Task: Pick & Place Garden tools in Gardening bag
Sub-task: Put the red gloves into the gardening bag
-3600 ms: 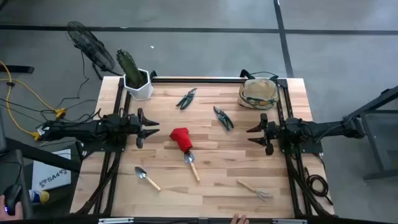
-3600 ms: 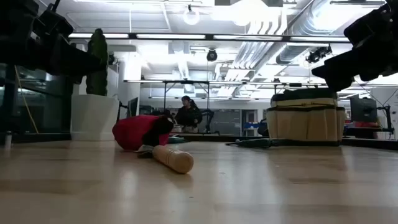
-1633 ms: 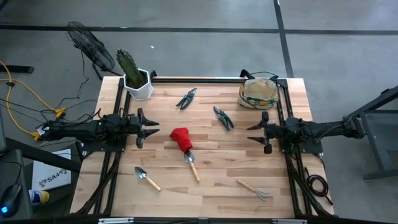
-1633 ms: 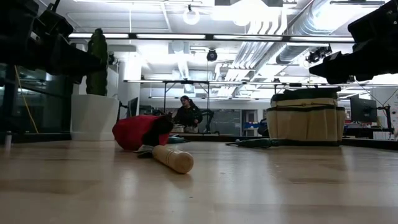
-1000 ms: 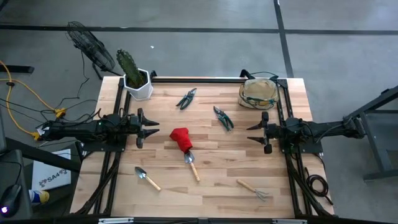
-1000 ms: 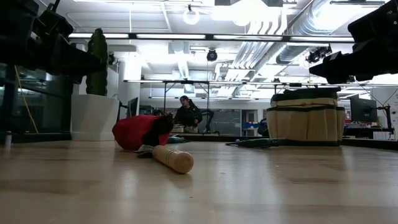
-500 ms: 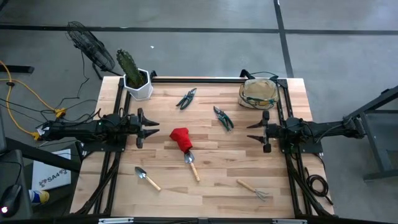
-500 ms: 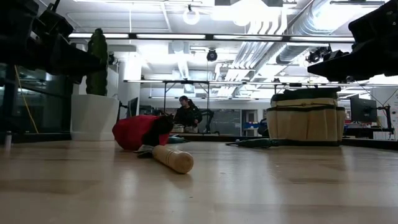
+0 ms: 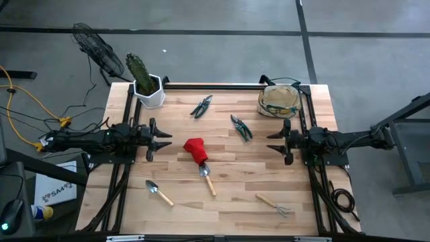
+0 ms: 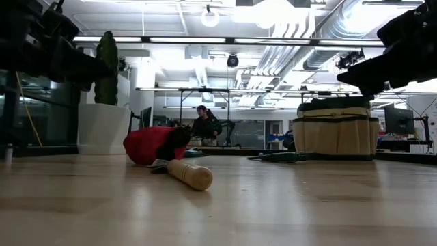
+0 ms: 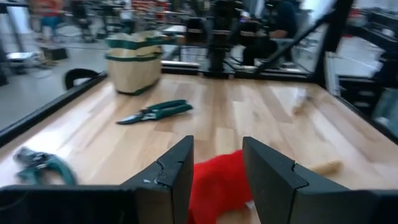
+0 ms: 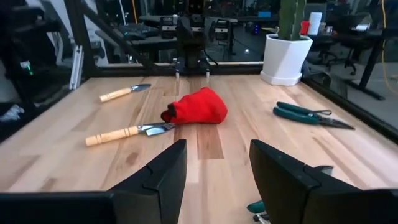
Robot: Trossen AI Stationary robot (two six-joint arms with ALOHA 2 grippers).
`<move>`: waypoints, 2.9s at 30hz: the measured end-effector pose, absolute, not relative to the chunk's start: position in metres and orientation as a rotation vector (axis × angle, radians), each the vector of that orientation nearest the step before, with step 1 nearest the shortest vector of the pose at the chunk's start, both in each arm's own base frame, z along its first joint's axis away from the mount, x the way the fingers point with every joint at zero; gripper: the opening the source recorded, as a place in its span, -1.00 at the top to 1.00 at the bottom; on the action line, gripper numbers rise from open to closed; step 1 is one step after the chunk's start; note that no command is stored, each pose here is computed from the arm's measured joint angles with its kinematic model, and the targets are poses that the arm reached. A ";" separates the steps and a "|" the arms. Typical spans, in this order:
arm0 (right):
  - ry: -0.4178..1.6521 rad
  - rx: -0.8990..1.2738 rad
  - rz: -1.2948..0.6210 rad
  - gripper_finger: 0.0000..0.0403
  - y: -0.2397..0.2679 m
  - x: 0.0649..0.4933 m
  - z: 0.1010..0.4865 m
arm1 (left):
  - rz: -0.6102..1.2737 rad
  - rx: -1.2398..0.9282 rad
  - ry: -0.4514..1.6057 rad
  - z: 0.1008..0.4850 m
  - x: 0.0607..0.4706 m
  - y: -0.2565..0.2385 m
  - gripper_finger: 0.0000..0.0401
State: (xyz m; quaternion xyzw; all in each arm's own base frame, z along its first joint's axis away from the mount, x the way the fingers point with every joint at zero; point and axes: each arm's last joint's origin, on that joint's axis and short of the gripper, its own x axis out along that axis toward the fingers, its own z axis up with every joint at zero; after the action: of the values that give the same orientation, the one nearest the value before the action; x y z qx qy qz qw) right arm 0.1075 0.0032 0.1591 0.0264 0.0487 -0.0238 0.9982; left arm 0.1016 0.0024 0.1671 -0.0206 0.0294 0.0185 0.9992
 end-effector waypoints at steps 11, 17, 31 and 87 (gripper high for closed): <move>-0.037 0.388 -0.038 0.17 0.003 0.108 0.171 | 0.036 0.102 0.064 0.168 0.102 0.003 -0.37; -0.070 0.394 -0.032 0.17 0.003 0.108 0.175 | 0.034 0.180 0.141 0.175 0.108 0.003 -0.40; -0.067 0.393 -0.032 0.17 0.003 0.108 0.174 | 0.087 0.143 0.503 0.162 0.148 0.006 -0.25; -0.059 0.403 -0.034 0.17 0.003 0.108 0.174 | 0.103 -0.070 0.557 0.122 0.192 0.006 0.79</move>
State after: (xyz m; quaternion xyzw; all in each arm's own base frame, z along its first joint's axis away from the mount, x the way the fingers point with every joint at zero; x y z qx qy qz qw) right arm 0.1078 0.0032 0.1736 0.2002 -0.0295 -0.0170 0.9792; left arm 0.1920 0.0055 0.1224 -0.0344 0.2747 0.0510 0.9596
